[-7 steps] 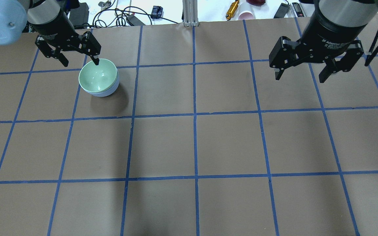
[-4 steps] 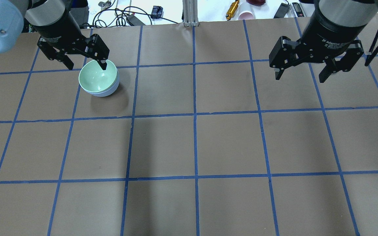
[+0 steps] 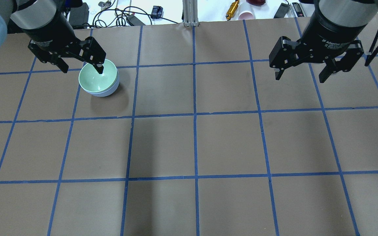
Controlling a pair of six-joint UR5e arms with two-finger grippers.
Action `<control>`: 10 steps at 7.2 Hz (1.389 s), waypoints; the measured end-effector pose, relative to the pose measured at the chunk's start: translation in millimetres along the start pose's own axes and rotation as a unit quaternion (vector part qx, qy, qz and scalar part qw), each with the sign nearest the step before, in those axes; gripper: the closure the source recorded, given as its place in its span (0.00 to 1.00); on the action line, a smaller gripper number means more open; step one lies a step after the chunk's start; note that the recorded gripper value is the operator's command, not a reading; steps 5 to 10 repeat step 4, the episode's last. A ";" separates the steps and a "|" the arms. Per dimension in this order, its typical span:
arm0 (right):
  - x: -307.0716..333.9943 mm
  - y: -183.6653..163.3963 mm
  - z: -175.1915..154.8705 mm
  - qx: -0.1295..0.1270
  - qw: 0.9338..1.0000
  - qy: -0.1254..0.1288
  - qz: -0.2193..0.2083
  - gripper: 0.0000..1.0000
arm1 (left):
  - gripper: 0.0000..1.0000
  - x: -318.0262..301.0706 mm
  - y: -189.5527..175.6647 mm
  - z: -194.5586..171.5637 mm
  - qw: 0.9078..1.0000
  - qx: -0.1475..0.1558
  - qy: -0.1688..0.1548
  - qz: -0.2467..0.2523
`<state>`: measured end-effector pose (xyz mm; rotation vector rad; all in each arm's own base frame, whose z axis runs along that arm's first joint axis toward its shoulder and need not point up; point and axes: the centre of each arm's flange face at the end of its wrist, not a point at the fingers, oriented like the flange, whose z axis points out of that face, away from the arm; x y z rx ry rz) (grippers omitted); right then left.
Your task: Stack green bowl on blue bowl
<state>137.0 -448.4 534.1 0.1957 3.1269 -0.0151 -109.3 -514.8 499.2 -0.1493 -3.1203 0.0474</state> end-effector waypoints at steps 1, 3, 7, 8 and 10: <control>0.0 0.0 -0.1 0.000 1.000 0.000 0.000 0.00 | 0.00 0.1 0.4 1.9 1.000 -0.002 0.000 0.000; 0.0 0.0 0.0 0.000 1.000 0.000 0.000 0.00 | 0.00 -0.2 -1.1 4.9 1.000 -0.004 0.000 0.000; 0.0 0.0 0.1 0.000 1.000 0.000 0.000 0.00 | 0.00 -0.2 -1.2 5.1 1.000 -0.004 0.000 0.000; 0.0 0.0 0.1 0.000 1.000 0.000 0.000 0.00 | 0.00 -0.2 -1.2 5.1 1.000 -0.004 0.000 0.000; 0.0 0.0 0.1 0.000 1.000 0.000 0.000 0.00 | 0.00 -0.2 -1.2 5.1 1.000 -0.004 0.000 0.000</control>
